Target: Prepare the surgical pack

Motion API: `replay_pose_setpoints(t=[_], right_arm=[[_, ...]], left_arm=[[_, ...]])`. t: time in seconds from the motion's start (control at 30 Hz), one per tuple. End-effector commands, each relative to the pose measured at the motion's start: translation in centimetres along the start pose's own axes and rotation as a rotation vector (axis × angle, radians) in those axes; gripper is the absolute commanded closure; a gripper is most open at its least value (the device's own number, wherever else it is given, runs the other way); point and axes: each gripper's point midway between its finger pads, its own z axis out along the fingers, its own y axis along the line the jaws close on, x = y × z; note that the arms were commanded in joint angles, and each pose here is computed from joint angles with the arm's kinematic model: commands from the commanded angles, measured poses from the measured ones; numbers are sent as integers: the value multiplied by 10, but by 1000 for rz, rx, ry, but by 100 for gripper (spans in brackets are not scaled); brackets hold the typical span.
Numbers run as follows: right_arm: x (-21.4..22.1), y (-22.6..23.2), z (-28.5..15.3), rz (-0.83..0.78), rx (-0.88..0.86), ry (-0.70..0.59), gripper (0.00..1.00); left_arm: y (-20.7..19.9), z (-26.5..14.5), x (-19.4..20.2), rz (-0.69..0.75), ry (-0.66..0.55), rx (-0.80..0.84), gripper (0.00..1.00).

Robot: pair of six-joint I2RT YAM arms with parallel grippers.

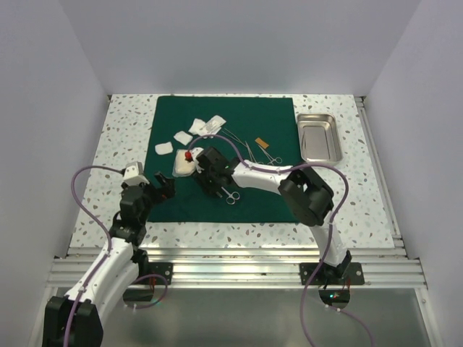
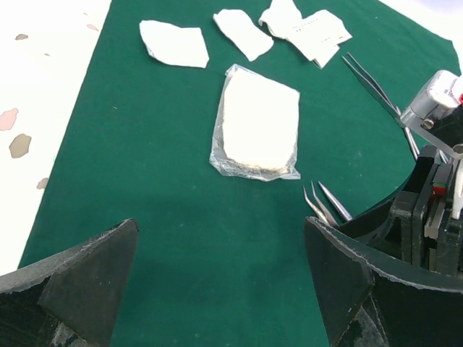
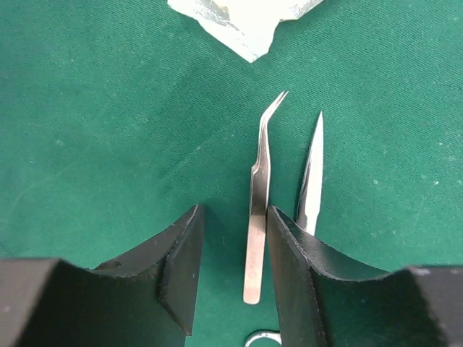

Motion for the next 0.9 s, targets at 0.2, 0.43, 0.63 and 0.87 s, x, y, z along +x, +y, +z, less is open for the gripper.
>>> replay_pose_setpoints(t=[0.2,0.43,0.63,0.87], right_arm=[[1,1,9,-7,1,12,75],[-27,7,-19,18,-52,-89,99],[-63,-13,-65,69,-62,-195,99],[-64,-129,-120,244,88,-250,99]], left_arm=[[-13,0,-21,-12,-52,39,0],[-16,-1,-22,-7,-52,52,0],[-18,-1,-21,-2,-50,67,0],[-21,-2,-20,2,-44,86,0]])
